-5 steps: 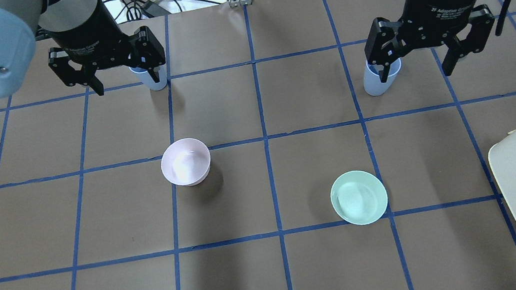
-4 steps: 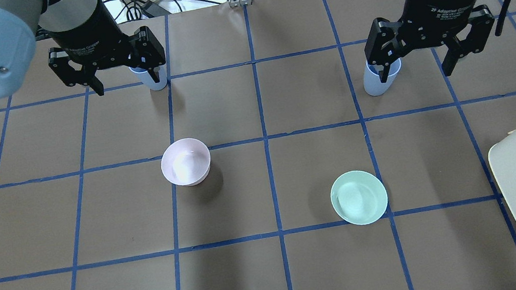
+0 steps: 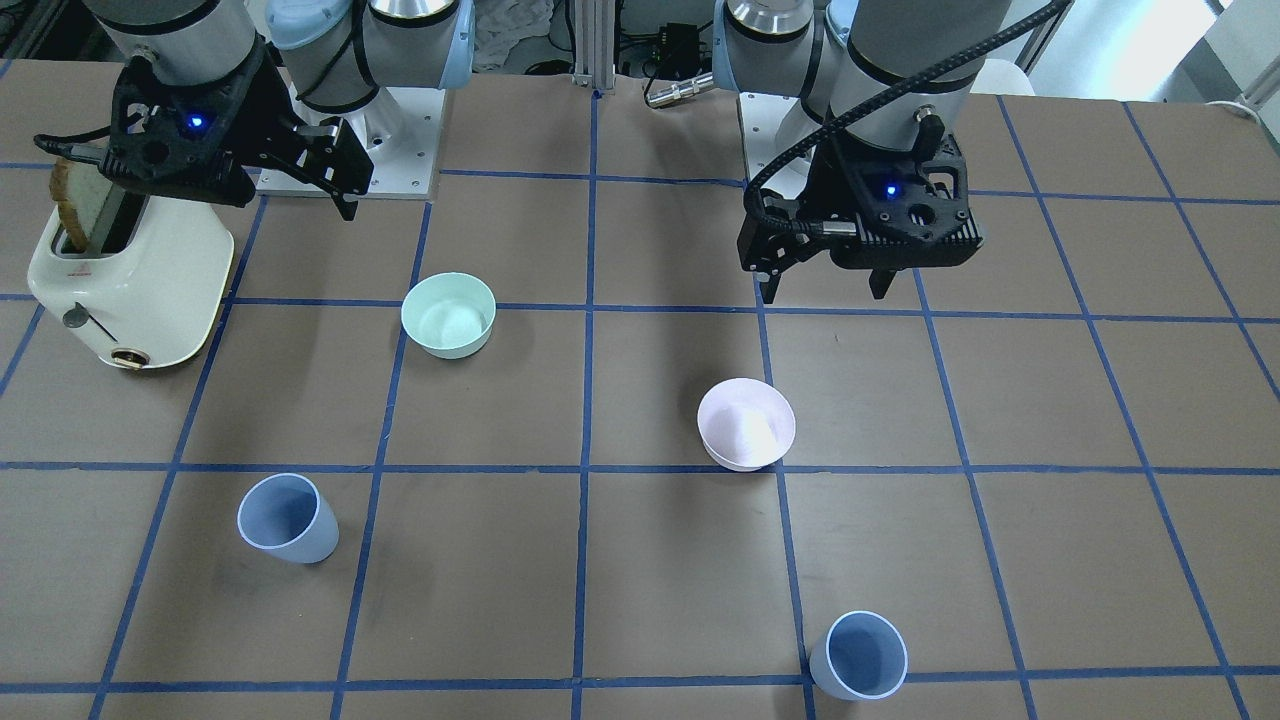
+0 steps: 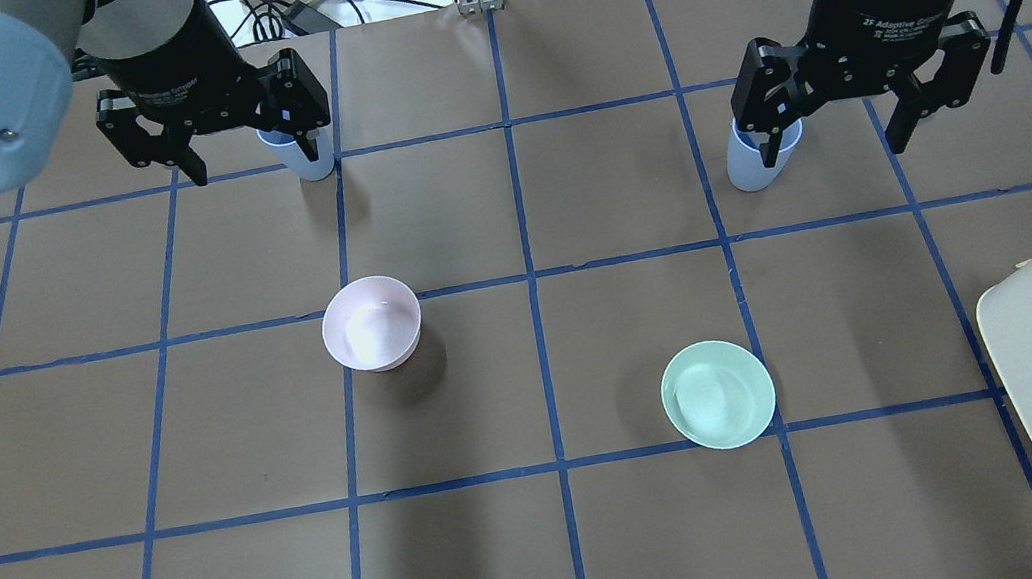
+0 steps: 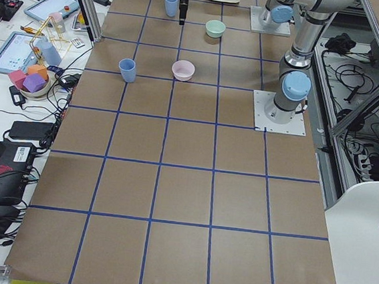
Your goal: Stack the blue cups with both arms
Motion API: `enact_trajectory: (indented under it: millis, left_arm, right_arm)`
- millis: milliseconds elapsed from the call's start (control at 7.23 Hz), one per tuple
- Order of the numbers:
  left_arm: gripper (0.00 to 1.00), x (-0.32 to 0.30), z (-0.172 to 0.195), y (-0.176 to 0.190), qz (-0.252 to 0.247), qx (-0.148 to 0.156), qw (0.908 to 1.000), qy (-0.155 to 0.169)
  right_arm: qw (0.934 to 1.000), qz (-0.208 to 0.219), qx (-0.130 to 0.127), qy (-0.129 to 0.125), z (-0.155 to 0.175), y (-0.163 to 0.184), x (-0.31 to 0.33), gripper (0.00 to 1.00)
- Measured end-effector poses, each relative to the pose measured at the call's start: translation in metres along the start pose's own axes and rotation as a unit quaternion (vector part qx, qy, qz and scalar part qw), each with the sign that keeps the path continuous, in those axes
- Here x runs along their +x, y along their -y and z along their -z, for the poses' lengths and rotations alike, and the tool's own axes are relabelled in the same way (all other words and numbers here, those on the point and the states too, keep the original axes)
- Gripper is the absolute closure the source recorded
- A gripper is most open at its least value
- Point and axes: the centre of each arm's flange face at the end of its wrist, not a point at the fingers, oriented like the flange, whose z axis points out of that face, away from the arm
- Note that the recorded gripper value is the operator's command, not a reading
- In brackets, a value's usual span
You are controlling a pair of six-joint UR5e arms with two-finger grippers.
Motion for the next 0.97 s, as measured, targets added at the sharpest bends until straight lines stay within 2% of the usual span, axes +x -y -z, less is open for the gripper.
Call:
enact_trajectory:
  millis: [277,553,830,968]
  left_arm:
    - [0.00,0.008,-0.043,0.056,-0.004,0.018,0.9998,-0.003]
    - [0.00,0.014,-0.084,0.141,-0.003,0.030,0.9995,-0.001]
    - [0.00,-0.002,-0.142,0.208,-0.017,0.022,0.9996,0.003]
    - [0.00,-0.017,-0.171,0.228,-0.030,0.013,0.9995,0.003]
  right_arm:
    - [0.9999,-0.001,0.010,0.003,0.000,0.005,-0.001,0.00]
    - [0.9998,-0.004,0.017,0.004,-0.002,0.010,-0.001,0.00]
    - [0.9999,-0.007,0.013,0.003,-0.007,0.015,0.000,0.00]
    - [0.9999,-0.008,0.012,0.003,-0.008,0.016,0.000,0.00]
